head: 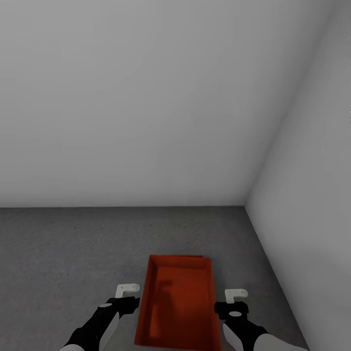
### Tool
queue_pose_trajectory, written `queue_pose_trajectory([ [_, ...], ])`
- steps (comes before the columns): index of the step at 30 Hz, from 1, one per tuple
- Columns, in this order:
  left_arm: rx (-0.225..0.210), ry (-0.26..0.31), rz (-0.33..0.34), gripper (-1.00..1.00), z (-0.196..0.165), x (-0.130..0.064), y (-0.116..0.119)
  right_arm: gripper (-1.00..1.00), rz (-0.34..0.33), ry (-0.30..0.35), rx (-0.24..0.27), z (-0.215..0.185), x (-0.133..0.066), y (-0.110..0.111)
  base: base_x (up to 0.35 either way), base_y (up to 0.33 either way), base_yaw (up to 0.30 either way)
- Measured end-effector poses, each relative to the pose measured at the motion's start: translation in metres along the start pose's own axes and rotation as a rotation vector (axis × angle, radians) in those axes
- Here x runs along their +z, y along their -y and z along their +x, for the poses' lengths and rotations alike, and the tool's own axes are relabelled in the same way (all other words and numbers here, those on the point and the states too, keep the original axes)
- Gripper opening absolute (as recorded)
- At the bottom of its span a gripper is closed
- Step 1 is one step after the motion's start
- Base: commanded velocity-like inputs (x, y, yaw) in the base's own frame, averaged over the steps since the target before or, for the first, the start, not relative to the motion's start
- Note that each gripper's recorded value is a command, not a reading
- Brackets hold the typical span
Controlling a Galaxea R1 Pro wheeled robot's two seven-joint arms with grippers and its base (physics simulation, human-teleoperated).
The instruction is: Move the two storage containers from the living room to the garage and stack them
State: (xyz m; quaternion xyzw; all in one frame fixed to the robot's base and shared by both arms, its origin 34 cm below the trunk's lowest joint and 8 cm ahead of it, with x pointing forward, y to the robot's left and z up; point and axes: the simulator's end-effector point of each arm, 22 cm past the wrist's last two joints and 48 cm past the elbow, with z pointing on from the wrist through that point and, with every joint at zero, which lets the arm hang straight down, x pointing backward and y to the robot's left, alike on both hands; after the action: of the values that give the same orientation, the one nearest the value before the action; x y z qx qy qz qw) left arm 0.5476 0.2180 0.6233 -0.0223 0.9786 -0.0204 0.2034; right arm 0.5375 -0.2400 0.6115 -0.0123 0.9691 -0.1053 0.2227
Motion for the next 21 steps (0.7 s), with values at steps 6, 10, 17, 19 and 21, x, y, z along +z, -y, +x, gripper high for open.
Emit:
queue_pose_trajectory([
  [6,-0.001,0.003,0.001,1.00,-0.003,-0.002,0.000,1.00,0.001,0.009,0.002,-0.004,-0.002,0.001,-0.082,0.000,0.000],
  [10,-0.002,-0.001,0.002,1.00,-0.004,-0.003,0.000,1.00,0.001,0.014,0.003,-0.008,-0.003,0.001,-0.303,0.000,0.000],
  [17,-0.002,0.011,0.003,1.00,-0.009,-0.006,0.001,1.00,0.001,0.025,0.005,-0.013,-0.005,0.002,-0.338,0.000,0.000],
  [19,-0.001,0.016,0.003,1.00,-0.011,-0.007,0.001,1.00,0.002,0.028,0.006,-0.014,-0.006,0.002,-0.343,0.000,0.000],
  [21,-0.001,0.021,0.003,1.00,-0.013,-0.008,0.001,1.00,0.002,0.031,0.006,-0.016,-0.007,0.002,-0.344,0.000,0.000],
])
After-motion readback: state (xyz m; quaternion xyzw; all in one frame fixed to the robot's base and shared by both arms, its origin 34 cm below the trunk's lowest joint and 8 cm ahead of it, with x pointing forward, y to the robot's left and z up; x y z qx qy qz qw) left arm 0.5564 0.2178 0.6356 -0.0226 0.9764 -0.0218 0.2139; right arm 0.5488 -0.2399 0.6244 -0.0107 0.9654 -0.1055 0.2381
